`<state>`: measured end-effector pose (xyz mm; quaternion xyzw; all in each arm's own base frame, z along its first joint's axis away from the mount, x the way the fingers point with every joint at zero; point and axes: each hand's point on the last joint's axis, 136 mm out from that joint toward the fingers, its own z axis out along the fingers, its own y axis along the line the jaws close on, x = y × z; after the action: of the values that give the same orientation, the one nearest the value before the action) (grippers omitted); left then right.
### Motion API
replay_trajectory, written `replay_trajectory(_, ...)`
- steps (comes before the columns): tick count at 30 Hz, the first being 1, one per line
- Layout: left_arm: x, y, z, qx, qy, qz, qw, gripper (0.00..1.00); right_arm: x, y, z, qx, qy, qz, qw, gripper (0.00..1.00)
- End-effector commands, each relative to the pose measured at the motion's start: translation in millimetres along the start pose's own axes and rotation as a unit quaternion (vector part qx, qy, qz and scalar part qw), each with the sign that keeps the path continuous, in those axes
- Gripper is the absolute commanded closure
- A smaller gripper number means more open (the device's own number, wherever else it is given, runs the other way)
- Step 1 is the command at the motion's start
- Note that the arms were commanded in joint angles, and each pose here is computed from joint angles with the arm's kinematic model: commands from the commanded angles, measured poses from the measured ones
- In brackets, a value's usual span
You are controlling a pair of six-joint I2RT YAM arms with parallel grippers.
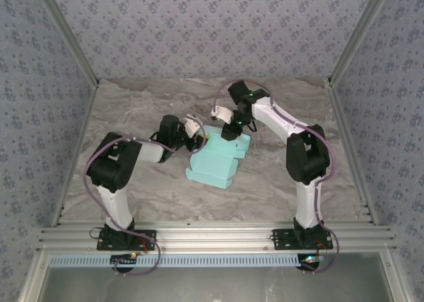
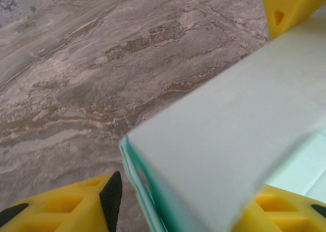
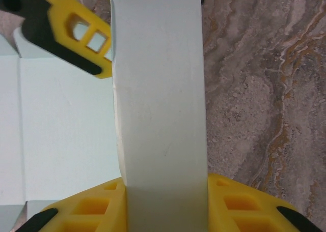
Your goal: Fold the paper box
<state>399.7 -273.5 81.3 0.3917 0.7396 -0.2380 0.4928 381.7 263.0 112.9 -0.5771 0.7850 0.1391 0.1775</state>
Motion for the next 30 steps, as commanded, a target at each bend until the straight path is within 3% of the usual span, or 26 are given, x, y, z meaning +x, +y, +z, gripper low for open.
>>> replay_trajectory(1, -29.9, 6.4, -16.1, -0.032, -0.055, 0.003, 0.998, 0.45, 7.3, -0.8, 1.9, 0.025, 0.022, 0.009, 0.999, 0.71)
replay_trajectory(5, -29.1, 3.3, -27.9, -0.049, -0.077, -0.003, 0.996, 0.46, 8.2, -4.8, 3.2, 0.047, 0.03, 0.025, 0.998, 0.72)
replay_trajectory(11, -29.6, 6.0, -18.9, -0.082, -0.062, 0.008, 0.995, 0.48, 4.3, 0.1, 0.4, 0.071, 0.017, 0.037, 0.997, 0.72)
replay_trajectory(20, -35.0, 5.9, -2.4, -0.078, -0.075, 0.044, 0.993, 0.81, 4.6, -1.1, -8.4, 0.102, 0.002, 0.083, 0.991, 0.72)
replay_trajectory(30, -35.8, -4.9, 9.1, -0.118, -0.055, 0.066, 0.989, 0.81, -4.8, -1.4, -16.6, 0.125, -0.033, 0.155, 0.979, 0.72)
